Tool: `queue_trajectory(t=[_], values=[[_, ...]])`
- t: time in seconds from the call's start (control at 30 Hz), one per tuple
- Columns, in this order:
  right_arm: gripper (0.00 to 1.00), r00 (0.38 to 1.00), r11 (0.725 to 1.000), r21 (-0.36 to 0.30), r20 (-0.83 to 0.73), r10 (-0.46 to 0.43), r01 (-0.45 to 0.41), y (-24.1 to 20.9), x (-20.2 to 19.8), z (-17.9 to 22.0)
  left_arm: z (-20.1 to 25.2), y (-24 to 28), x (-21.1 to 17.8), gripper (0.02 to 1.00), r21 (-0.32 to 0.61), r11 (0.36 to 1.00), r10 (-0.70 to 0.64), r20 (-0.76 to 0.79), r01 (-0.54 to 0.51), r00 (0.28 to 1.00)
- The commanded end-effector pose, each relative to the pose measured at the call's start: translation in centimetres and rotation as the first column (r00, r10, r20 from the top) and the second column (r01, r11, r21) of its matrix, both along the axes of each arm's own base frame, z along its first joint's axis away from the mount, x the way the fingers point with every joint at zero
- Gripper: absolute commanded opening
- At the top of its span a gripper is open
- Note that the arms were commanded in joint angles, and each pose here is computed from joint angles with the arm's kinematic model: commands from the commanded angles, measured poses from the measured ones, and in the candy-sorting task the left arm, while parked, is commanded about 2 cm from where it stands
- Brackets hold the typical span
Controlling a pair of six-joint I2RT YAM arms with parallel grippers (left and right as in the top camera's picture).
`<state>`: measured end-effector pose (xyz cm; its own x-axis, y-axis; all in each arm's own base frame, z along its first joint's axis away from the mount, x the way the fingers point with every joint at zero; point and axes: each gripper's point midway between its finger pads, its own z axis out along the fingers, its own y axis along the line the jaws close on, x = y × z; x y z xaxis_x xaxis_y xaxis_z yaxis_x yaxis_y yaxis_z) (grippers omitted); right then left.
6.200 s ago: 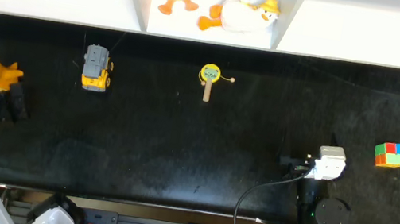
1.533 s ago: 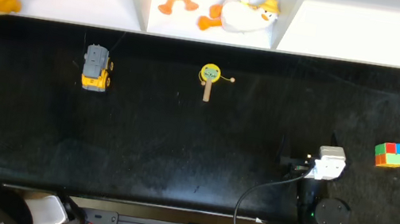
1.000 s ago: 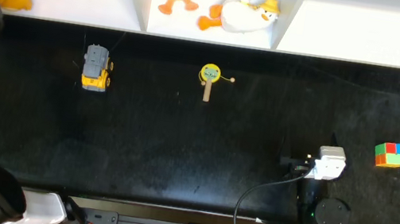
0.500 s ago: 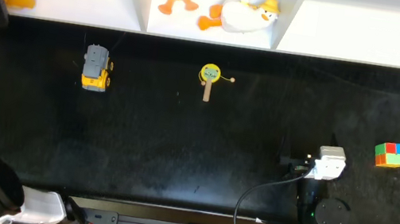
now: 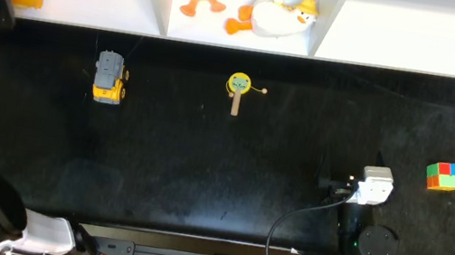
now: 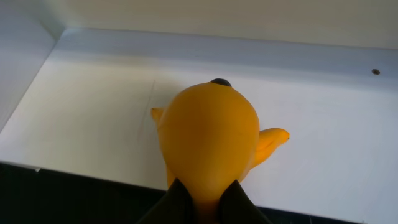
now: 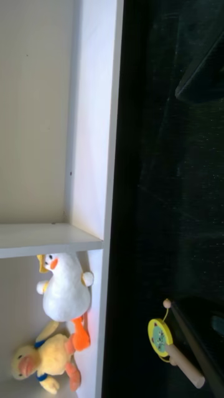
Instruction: Store Toys
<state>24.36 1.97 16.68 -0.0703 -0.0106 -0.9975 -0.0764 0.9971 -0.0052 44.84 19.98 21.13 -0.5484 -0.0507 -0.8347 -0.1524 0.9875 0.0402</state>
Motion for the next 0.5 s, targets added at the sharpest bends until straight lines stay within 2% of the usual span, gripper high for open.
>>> queue_trajectory(t=[0.03,0.5], values=[[0.996,1.0,1.0,0.009,0.014,-0.001,0.001,-0.05,-0.04,0.37,-0.35,-0.35,1.4,0.064,-0.002,1.0,-0.008,0.001,0.008,1.0],[0.996,1.0,1.0,0.009,0.014,-0.001,0.001,-0.05,-0.04,0.37,-0.45,-0.7,2.38,0.086,0.019,1.0,-0.013,0.016,0.013,1.0]])
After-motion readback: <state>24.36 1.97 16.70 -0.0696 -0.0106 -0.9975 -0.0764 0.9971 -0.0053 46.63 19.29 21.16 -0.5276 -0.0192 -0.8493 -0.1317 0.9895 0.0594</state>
